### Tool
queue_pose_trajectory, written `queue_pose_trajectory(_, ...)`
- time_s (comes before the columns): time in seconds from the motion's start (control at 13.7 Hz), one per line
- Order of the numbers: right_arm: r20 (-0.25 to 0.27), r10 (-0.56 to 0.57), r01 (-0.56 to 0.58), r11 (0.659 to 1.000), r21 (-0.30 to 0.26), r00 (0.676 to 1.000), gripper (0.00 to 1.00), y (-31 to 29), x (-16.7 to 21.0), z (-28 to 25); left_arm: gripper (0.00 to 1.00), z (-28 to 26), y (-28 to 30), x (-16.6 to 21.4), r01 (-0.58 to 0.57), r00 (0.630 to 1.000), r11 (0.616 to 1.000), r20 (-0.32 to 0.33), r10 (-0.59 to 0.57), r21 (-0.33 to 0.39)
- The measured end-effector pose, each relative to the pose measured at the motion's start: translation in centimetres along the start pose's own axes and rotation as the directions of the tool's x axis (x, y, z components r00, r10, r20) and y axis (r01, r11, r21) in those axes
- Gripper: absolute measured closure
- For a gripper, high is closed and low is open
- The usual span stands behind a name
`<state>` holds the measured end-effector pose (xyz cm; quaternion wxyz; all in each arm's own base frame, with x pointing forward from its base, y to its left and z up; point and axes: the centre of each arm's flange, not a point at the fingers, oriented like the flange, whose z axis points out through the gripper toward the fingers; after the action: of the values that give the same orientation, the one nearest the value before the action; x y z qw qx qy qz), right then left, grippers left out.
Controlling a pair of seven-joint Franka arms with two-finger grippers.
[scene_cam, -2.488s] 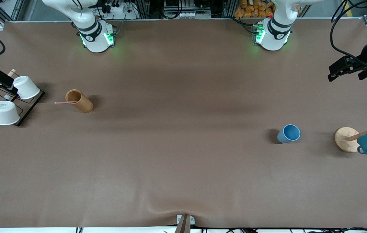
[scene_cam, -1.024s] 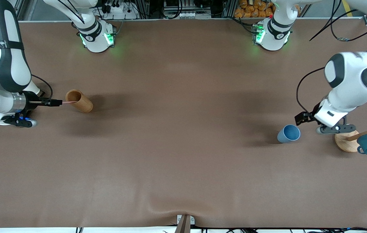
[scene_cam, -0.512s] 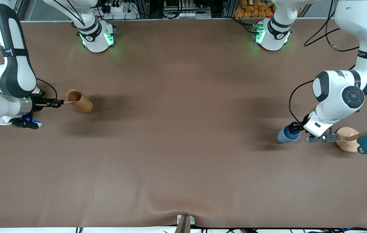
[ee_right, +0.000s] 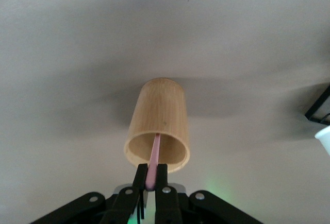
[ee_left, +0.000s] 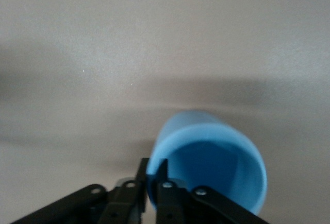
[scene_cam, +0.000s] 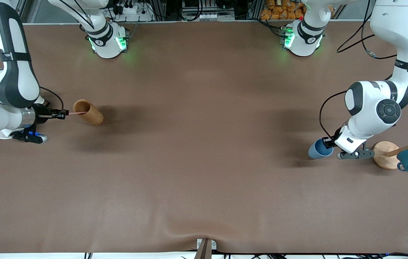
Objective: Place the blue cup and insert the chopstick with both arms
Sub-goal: 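Pull the chopstick from the wooden cup while the left gripper carries the cup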
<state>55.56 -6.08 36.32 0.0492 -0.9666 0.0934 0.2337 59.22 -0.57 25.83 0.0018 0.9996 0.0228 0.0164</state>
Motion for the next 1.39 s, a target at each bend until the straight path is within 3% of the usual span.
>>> queue_pose_trajectory(0.37, -0.013, -0.047, 0.047, 0.999, -0.011, 0.999, 0.9, -2.3, -3.4, -9.9, 0.95, -1.6, 6.2, 0.2, -0.086, 0.996, 0.995, -0.032, 0.084, -0.041)
queue_pose_trajectory(0.66, -0.119, -0.132, 0.127, 0.991, -0.048, 0.984, 0.9, -6.8, -8.5, -18.8, 0.95, -3.0, 15.2, -1.6, -0.091, 0.995, 0.991, -0.04, 0.087, -0.103)
queue_pose_trajectory(0.95, -0.152, -0.122, 0.112, 0.991, -0.073, 0.981, 0.9, -12.4, -10.0, -19.4, 0.95, -3.3, 24.6, -5.5, -0.054, 0.999, 0.99, -0.012, 0.053, -0.133)
queue_pose_trajectory(1.1, -0.151, -0.068, 0.064, 0.997, -0.036, 0.986, 0.9, -15.3, -10.2, -18.7, 0.95, -3.1, 29.3, -8.3, -0.009, 1.0, 0.991, 0.013, 0.011, -0.136)
queue_pose_trajectory(1.39, -0.132, 0.022, -0.003, 0.991, 0.137, 0.991, 0.9, -18.1, -9.5, -18.3, 0.95, -1.7, 37.3, -12.8, 0.056, 0.997, 0.988, 0.062, -0.047, -0.142)
